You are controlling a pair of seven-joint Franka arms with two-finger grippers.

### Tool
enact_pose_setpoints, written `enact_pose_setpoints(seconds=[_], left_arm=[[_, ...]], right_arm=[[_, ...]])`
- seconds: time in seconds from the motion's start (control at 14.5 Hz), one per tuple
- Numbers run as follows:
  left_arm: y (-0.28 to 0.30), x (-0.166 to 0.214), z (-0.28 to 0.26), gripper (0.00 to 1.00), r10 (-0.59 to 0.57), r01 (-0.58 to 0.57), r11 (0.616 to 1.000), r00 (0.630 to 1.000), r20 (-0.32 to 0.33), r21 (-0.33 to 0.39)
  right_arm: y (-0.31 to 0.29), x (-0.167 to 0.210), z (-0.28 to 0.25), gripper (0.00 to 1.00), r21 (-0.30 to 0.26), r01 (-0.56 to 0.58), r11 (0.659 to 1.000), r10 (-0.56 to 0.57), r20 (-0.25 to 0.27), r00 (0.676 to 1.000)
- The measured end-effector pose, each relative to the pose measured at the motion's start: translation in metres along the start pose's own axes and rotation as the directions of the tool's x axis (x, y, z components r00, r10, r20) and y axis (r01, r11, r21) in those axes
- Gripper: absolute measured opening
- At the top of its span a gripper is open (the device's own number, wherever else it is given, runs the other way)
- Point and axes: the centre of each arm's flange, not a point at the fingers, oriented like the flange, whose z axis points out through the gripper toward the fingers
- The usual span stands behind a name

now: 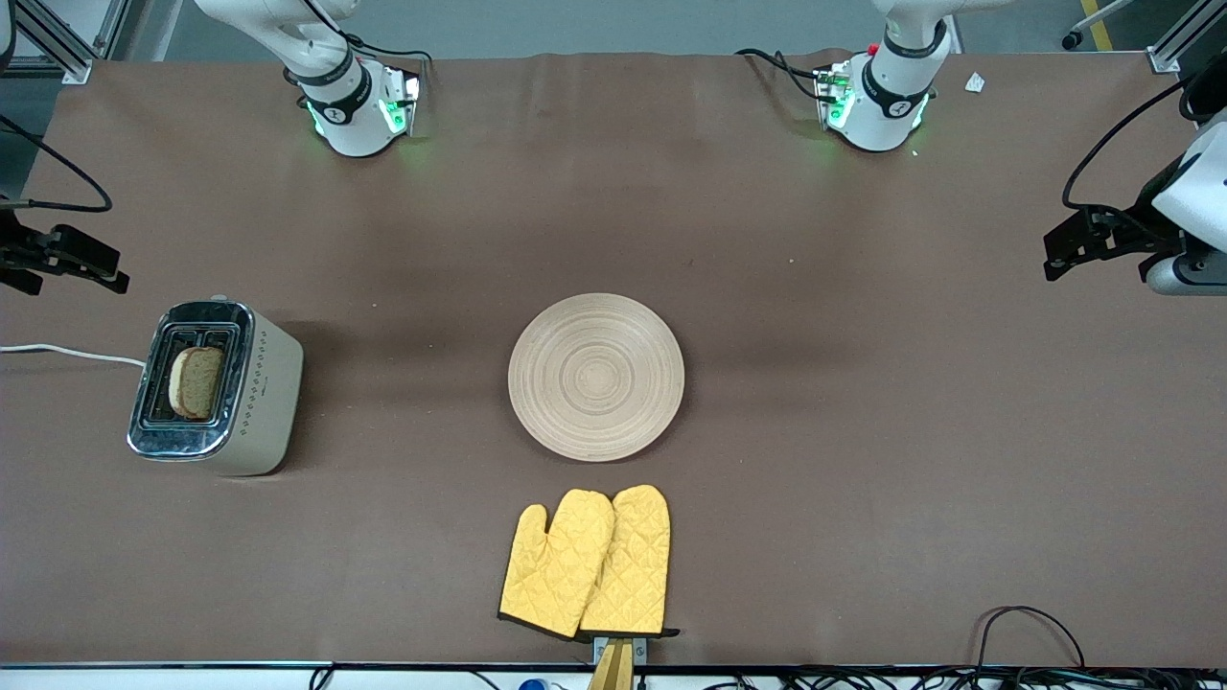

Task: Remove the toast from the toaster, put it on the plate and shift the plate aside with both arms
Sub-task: 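Move the right gripper toward the silver toaster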

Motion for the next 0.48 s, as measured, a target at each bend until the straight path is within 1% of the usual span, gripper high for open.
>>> enact_pose_setpoints(seconds=[0.48], left_arm=[[-0.0002,0.0009,-0.0015,1.0,0.0,0.0,1.0,1.0,-0.005,-0.001]], right_arm=[[0.0001,0.0002,-0.0006,1.0,0.0,0.0,1.0,0.0,-0.001,1.0]])
